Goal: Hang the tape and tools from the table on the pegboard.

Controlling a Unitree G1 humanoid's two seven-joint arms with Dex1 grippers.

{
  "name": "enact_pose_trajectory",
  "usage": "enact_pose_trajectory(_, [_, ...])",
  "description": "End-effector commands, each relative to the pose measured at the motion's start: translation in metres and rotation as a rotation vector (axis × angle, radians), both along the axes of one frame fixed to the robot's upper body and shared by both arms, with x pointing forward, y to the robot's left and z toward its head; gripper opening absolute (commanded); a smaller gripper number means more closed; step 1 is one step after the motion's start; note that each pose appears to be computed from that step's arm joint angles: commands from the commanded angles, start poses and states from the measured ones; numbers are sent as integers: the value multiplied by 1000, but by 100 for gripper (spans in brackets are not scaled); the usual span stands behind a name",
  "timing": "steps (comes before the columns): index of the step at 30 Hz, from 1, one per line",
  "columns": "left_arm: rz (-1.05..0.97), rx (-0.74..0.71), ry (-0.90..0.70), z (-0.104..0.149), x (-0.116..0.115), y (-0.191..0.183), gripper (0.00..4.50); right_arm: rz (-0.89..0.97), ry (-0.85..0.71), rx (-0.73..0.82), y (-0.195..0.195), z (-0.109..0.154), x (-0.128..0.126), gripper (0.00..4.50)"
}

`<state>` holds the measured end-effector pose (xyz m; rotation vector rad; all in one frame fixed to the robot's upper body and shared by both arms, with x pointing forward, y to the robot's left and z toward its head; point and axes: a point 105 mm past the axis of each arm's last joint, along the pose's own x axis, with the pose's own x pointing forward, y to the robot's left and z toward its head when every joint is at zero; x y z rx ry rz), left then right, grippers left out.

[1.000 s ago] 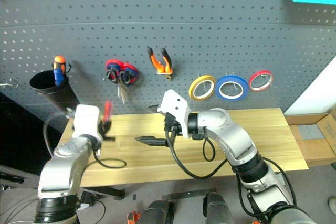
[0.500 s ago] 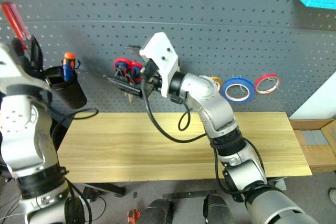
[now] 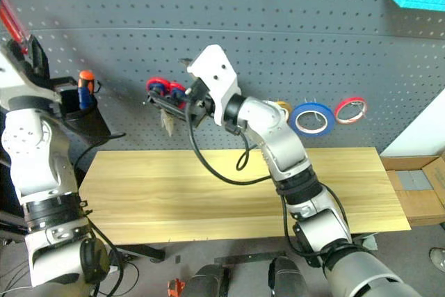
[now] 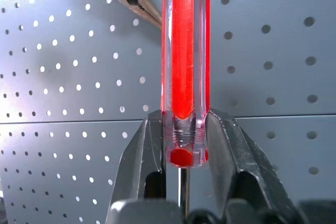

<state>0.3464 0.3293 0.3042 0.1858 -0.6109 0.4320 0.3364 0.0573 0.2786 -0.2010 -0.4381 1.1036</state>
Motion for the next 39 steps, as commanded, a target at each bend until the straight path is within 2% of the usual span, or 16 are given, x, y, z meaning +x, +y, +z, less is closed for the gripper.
enact_pose_trajectory(1, [-13, 13, -61, 7, -2, -4, 74, 25, -53, 23, -1, 13, -10, 450])
enact_pose_trajectory(5, [-9, 5, -22, -4, -1, -2, 211, 24, -55, 15, -2, 13, -10, 450])
enact_pose_trajectory(9, [0, -8, -47, -2, -9, 1, 355, 26, -55, 10, -2, 12, -10, 450])
enact_pose_trajectory(12, [-92, 76, 21, -4, -11, -16, 448, 79, -40, -13, -6, 6, -19, 450])
enact_pose_trajectory(15, [-401, 93, 93, -20, -27, -54, 448, 194, 18, -40, -16, -5, -39, 450])
enact_pose_trajectory(17, [-604, 73, 218, -46, -45, -70, 448, 226, 81, -66, -32, -20, -47, 450])
enact_pose_trajectory(19, [-655, 58, 274, -58, -55, -71, 448, 225, 134, -86, -42, -33, -51, 450])
enact_pose_trajectory(22, [-714, -84, 315, -75, -66, -64, 448, 196, 235, -110, -60, -54, -53, 450])
enact_pose_trajectory(25, [-795, -75, 550, -130, -79, -74, 448, 54, 372, -151, -91, -93, -40, 450])
enact_pose_trajectory(27, [-776, -62, 665, -156, -80, -81, 448, -58, 438, -142, -110, -113, -27, 450])
enact_pose_trajectory(31, [-682, -124, 737, -193, -73, -71, 448, -383, 521, -94, -157, -156, 9, 450])
enact_pose_trajectory(35, [-578, -168, 756, -213, -69, -50, 448, -580, 560, -48, -195, -181, 19, 450])
enact_pose_trajectory(39, [-534, -173, 817, -237, -76, -38, 448, -700, 626, -69, -236, -211, 7, 450])
